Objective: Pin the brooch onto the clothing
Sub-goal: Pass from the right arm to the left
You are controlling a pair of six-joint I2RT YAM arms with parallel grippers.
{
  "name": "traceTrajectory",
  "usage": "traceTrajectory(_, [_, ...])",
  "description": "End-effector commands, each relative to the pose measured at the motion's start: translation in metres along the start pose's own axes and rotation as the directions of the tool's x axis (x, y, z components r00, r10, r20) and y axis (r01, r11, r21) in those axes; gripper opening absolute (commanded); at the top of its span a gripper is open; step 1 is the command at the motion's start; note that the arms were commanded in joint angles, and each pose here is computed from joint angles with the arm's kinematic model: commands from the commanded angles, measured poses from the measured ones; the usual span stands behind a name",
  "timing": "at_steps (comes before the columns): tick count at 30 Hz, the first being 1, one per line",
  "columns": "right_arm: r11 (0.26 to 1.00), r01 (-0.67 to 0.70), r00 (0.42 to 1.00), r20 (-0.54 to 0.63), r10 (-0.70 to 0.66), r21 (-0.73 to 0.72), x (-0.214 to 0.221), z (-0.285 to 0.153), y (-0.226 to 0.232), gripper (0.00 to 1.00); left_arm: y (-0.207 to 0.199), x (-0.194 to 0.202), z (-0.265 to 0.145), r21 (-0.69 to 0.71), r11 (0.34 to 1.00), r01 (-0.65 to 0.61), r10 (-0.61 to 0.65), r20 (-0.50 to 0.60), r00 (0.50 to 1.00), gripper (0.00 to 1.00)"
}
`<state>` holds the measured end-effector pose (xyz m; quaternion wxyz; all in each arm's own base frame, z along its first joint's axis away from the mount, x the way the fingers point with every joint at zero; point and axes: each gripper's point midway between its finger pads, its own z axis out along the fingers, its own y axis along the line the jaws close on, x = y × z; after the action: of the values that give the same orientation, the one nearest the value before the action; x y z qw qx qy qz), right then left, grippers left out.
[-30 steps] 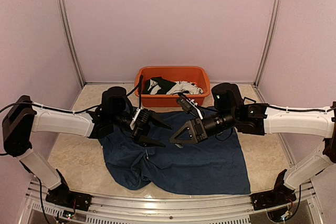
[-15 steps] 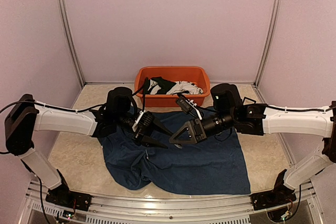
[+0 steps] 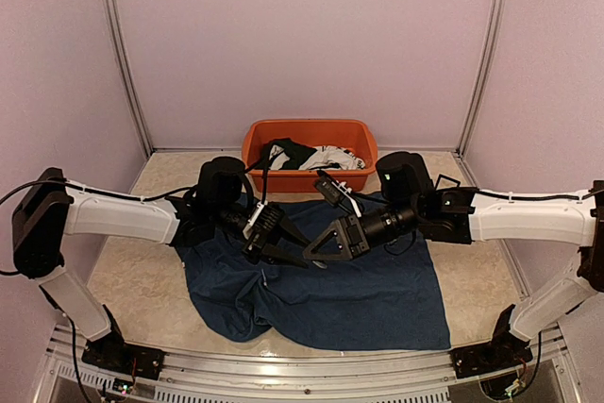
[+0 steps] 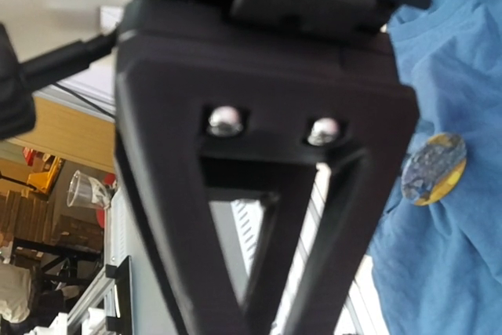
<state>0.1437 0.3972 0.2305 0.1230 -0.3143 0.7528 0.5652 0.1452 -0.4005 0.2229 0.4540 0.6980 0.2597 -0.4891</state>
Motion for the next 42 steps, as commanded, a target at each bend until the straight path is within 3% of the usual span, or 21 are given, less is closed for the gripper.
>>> traceTrajectory(1, [1.000, 0.016, 1.000, 0.003, -0.016, -0.025, -0.002, 0.003, 0.008, 0.41, 0.000, 0.002, 0.005, 0.025, 1.000, 0.008, -0.008, 0.006, 1.000, 0.29])
traceTrajectory(29, [0.999, 0.037, 0.999, 0.020, -0.036, -0.025, -0.008, 0.001, 0.013, 0.42, -0.005, 0.008, 0.008, 0.053, 0.998, 0.044, -0.045, 0.006, 0.999, 0.01])
traceTrajectory(34, [0.998, 0.061, 0.998, 0.028, -0.061, 0.017, -0.013, -0.003, 0.012, 0.50, -0.005, 0.005, 0.008, 0.044, 0.997, 0.068, -0.069, 0.010, 0.998, 0.00])
traceTrajectory(42, [0.985, 0.094, 0.988, 0.107, -0.110, 0.148, -0.038, -0.031, 0.010, 0.76, -0.010, 0.003, 0.003, 0.005, 0.987, 0.160, -0.160, 0.010, 0.987, 0.00])
